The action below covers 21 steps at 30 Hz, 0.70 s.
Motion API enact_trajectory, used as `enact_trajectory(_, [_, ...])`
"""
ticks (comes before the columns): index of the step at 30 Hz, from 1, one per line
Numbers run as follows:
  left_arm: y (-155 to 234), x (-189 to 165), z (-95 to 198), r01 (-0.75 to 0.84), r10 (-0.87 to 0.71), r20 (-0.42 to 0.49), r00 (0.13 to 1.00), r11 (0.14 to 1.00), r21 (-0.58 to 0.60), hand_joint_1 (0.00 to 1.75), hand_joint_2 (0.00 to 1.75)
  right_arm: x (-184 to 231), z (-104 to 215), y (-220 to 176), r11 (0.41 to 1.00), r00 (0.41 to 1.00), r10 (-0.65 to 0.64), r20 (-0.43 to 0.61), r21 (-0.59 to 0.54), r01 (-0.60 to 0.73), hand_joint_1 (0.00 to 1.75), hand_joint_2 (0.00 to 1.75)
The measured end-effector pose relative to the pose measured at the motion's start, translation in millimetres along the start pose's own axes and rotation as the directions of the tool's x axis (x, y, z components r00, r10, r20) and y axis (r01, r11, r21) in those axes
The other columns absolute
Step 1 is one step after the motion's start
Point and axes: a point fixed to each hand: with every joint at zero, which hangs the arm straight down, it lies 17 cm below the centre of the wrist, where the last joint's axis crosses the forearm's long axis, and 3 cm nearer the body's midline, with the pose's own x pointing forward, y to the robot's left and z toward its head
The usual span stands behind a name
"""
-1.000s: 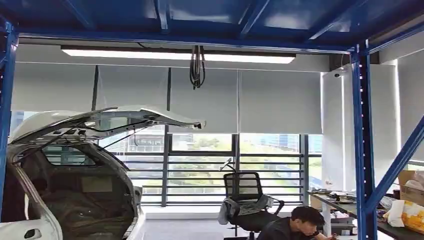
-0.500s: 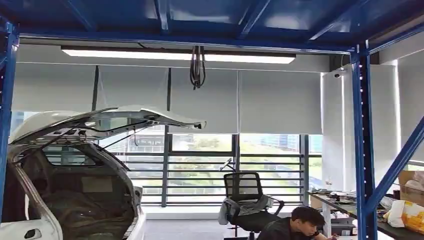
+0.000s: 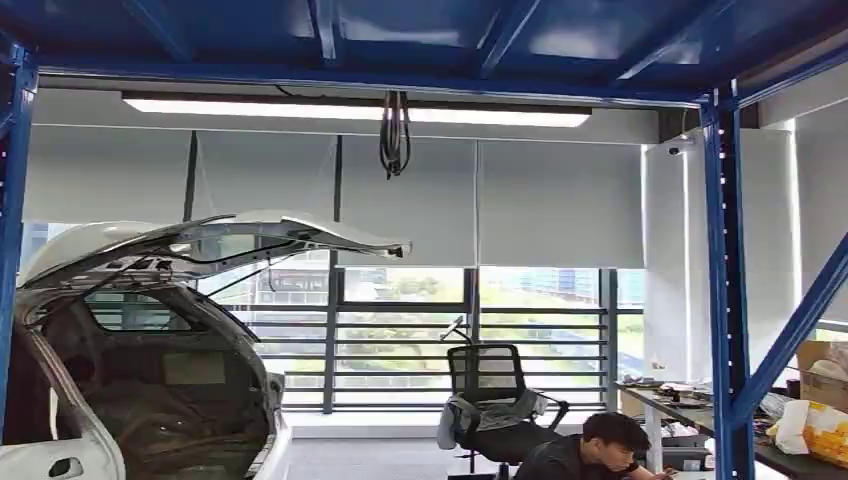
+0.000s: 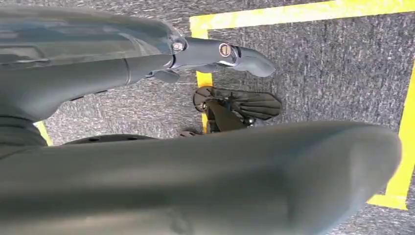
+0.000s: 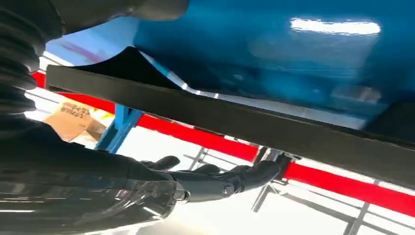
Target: Take the parts from the cabinet and place them on the table.
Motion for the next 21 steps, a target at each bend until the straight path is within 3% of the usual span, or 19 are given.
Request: enact_trajectory(21, [0, -3, 1, 0.025, -0.025, -0.005, 1.0, 1.0, -0.009, 0.0, 0.0, -47, 14, 11, 0.994, 0.986, 0.107, -0.125, -0.008, -0.109, 0.0, 1.75])
